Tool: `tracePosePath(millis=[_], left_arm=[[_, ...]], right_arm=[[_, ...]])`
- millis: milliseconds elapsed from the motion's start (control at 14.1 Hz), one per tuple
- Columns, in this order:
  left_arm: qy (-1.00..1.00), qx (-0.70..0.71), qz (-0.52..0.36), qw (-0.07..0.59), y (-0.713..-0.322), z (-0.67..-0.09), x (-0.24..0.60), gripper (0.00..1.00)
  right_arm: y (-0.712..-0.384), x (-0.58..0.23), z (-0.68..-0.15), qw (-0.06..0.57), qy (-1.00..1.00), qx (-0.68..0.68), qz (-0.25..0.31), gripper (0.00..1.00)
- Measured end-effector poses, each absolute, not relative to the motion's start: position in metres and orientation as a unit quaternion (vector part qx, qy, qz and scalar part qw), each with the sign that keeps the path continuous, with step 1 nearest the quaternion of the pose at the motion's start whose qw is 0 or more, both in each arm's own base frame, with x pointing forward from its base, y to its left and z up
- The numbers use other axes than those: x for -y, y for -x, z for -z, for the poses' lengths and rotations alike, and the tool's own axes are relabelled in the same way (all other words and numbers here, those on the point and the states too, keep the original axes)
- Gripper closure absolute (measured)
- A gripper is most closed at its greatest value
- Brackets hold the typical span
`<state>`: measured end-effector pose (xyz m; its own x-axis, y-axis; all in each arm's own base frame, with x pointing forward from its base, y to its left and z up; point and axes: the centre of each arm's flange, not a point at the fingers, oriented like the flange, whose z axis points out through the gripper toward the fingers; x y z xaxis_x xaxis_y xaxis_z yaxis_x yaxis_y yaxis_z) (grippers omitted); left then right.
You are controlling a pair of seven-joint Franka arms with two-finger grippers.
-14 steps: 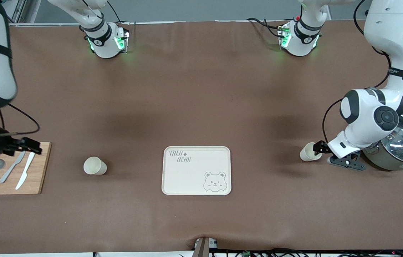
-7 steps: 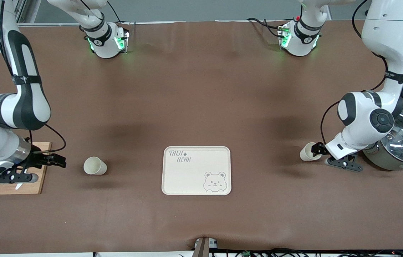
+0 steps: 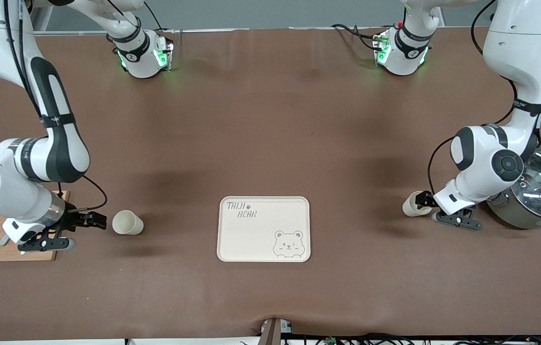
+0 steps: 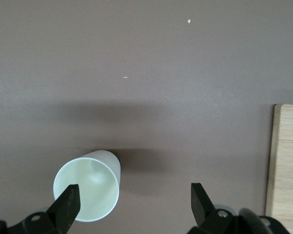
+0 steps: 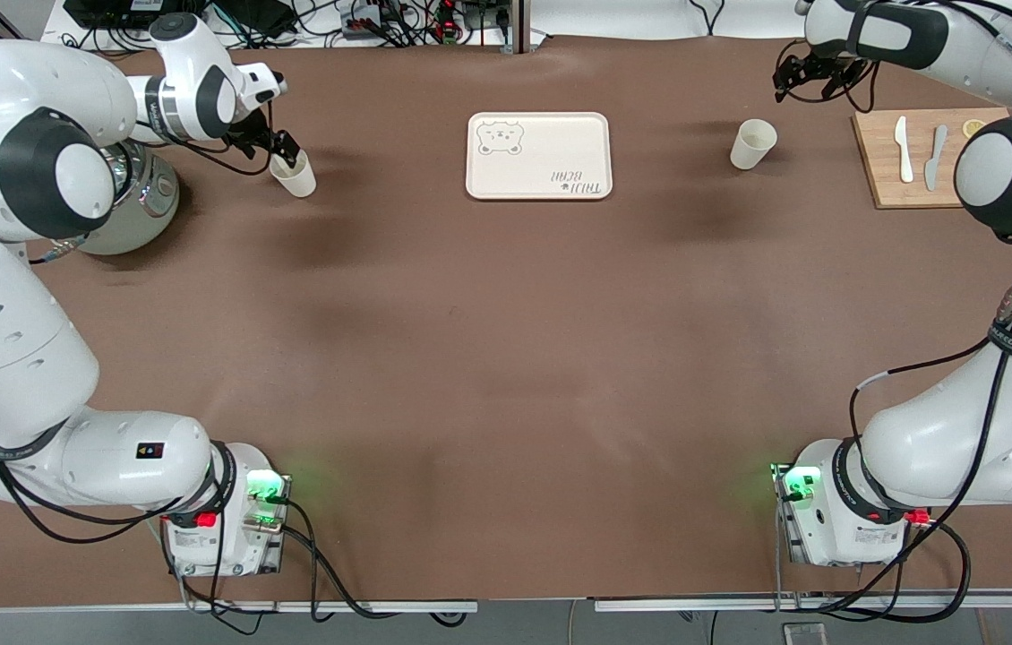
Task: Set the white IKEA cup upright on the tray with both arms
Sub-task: 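Grasp the cup with the left gripper while the right gripper reaches the other cup, then carry the held cup with the left gripper over the white tray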
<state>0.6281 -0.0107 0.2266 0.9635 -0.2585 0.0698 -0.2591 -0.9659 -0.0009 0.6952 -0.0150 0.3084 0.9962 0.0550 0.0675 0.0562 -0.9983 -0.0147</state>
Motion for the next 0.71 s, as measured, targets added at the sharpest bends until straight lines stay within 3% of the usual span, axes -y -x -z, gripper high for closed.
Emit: tracePosePath(millis=[142, 213, 710], left_arm=[[-0.993, 0.117, -0.028, 0.006, -0.625, -0.220, 0.012, 0.04], [-0.994, 0.110, -0.024, 0.007, -0.622, -0.217, 0.014, 0.11], [-0.994, 0.106, -0.022, 0.009, -0.620, -0.215, 0.020, 0.82]], right_arm=[[-0.696, 0.015, -0.294, 0.009, 0.999, 0.028, 0.029, 0.00], [-0.696, 0.014, -0.289, 0.009, 0.999, 0.028, 0.027, 0.00], [-0.688, 0.007, -0.259, 0.009, 0.999, 0.033, 0.023, 0.00]])
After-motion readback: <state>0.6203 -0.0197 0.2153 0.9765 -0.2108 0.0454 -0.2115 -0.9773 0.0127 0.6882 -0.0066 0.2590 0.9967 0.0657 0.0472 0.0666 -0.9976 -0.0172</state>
